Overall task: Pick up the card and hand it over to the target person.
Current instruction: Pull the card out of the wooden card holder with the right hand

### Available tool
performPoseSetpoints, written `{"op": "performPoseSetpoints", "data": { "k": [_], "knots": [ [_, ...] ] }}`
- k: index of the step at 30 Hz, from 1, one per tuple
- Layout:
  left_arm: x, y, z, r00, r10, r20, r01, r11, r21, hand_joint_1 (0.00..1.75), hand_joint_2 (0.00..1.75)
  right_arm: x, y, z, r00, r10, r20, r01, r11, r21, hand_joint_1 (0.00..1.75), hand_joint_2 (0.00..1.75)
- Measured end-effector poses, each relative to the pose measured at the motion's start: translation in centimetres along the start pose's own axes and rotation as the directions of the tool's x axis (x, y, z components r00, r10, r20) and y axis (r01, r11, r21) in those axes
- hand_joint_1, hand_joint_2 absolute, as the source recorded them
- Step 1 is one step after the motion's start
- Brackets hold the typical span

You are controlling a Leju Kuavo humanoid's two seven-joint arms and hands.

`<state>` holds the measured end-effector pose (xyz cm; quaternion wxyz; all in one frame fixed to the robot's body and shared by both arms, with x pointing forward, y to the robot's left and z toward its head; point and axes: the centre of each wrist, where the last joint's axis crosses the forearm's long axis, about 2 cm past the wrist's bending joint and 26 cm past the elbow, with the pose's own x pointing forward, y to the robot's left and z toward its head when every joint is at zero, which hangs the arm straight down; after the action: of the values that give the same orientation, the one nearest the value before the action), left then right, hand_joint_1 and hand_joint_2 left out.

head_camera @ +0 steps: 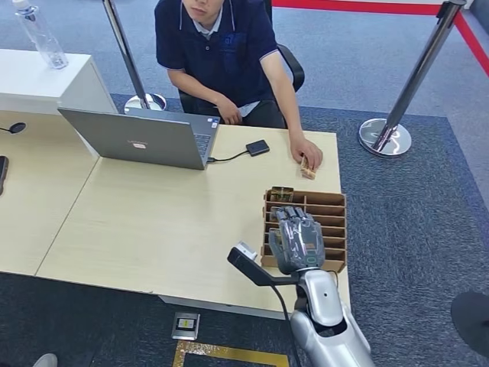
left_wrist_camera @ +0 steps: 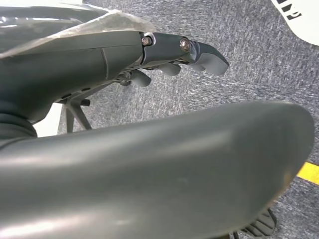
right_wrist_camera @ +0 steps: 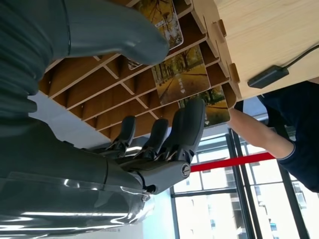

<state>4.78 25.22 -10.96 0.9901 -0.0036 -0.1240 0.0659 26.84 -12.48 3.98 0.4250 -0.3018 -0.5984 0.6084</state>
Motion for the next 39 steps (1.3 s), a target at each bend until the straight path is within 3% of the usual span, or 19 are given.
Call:
{"op": "performPoseSetpoints", "data": {
  "k": [9, 25, 39],
  "knots": [
    [0.0, 0.0, 0.0, 1.000, -0.002, 0.001, 0.002, 1.000, -0.001, 0.00, 0.00, -0.7, 0.7, -0.2, 1.000, -0.005, -0.026, 0.006, 0.999, 0.036, 0.93, 1.75],
    [0.0, 0.1, 0.0, 1.000, -0.006, -0.002, 0.006, 1.000, 0.001, 0.00, 0.00, -1.4, 1.3, -0.2, 0.998, -0.015, -0.057, 0.017, 0.999, 0.039, 0.81, 1.75],
    [0.1, 0.3, 0.0, 1.000, -0.021, 0.003, 0.021, 1.000, -0.001, 0.00, 0.00, -1.7, 1.5, 0.2, 0.997, -0.020, -0.080, 0.023, 0.999, 0.034, 0.97, 1.75]
  ]
}}
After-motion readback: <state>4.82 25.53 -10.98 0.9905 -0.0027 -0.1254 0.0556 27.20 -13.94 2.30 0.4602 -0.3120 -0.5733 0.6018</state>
